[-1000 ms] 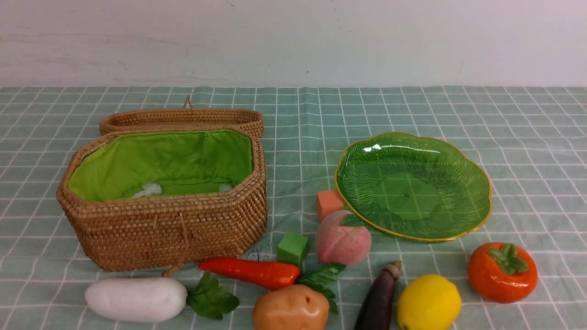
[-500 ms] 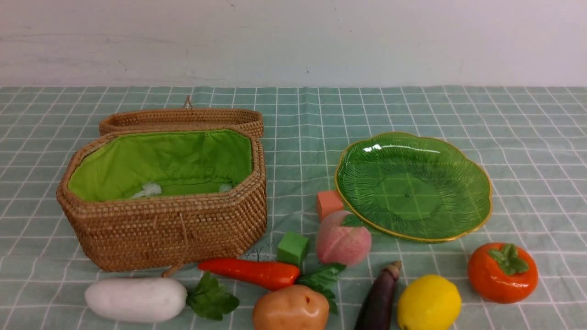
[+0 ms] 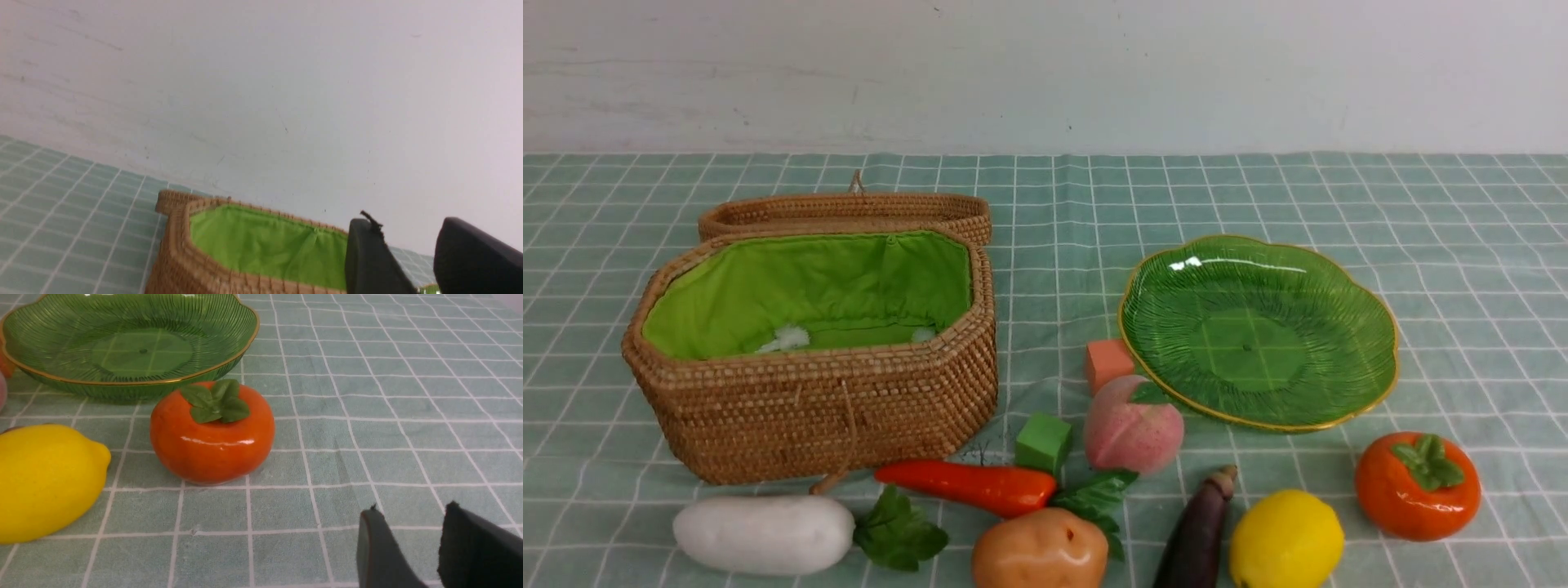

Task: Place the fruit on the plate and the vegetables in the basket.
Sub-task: Take a daikon with your left arm and place it on the basket on the left.

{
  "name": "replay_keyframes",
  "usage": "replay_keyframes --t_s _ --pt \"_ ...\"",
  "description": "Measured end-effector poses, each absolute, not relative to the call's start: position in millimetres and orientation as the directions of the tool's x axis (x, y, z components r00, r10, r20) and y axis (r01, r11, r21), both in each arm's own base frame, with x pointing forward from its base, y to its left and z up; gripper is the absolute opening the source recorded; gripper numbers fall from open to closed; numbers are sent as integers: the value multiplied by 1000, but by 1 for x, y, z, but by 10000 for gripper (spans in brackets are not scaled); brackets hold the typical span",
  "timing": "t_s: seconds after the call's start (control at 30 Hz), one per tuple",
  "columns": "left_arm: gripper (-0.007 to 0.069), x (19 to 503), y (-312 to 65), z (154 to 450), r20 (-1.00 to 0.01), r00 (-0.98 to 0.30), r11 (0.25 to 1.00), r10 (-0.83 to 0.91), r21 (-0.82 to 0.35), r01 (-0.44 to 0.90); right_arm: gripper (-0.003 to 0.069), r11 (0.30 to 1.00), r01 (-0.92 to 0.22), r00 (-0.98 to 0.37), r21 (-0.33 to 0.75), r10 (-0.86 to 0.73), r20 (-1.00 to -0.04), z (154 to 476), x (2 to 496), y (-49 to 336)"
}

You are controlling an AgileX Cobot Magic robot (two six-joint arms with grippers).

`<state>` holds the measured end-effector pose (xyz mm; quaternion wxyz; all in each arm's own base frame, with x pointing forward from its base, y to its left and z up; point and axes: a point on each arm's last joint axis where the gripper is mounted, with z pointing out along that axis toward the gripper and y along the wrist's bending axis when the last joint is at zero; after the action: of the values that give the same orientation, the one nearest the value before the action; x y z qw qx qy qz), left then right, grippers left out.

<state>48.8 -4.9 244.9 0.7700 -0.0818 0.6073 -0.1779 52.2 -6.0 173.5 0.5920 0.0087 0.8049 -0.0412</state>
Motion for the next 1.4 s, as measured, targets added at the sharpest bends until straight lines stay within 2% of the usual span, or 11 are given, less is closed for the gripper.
replay_keyframes --t_s 0.2,0.23,0.37,0.47,0.53,0.83,0.97,1.17,1.3,1.33,1.4 --pt "239 32 0 331 -940 243 970 -238 -218 108 241 996 63 -299 -56 -35 -954 174 52 -6" --pt "239 30 1 334 -940 245 970 -237 -218 106 241 996 63 -299 -56 -35 -954 174 52 -6" --pt "239 50 5 364 -976 11 976 -219 -219 -11 241 996 63 -299 -56 -35 -954 174 52 -6" --pt "239 66 4 357 -966 -176 981 -191 -188 -37 241 996 63 -299 -56 -35 -954 174 52 -6" --pt "239 77 -3 347 -943 -305 990 -130 -143 20 241 996 63 -299 -56 -35 -954 174 52 -6" --pt "239 90 -17 338 -932 -362 987 -2 -60 150 241 996 64 -299 -56 -34 -954 174 52 -6" --pt "239 105 -26 319 -856 -517 988 -5 -85 131 241 996 64 -299 -56 -34 -954 174 52 -6" --pt "239 124 -35 295 -692 -703 982 164 50 181 241 996 64 -299 -56 -34 -954 174 52 -6" --pt "239 133 -50 286 -590 -640 863 492 234 447 241 996 64 -299 -56 -34 -954 174 52 -6" --pt "239 134 -54 285 -557 -587 800 588 291 525 241 996 64 -299 -56 -34 -954 174 52 -6" --pt "242 136 -56 283 -517 -527 728 674 348 590 241 996 64 -299 -56 -34 -954 174 52 -6"
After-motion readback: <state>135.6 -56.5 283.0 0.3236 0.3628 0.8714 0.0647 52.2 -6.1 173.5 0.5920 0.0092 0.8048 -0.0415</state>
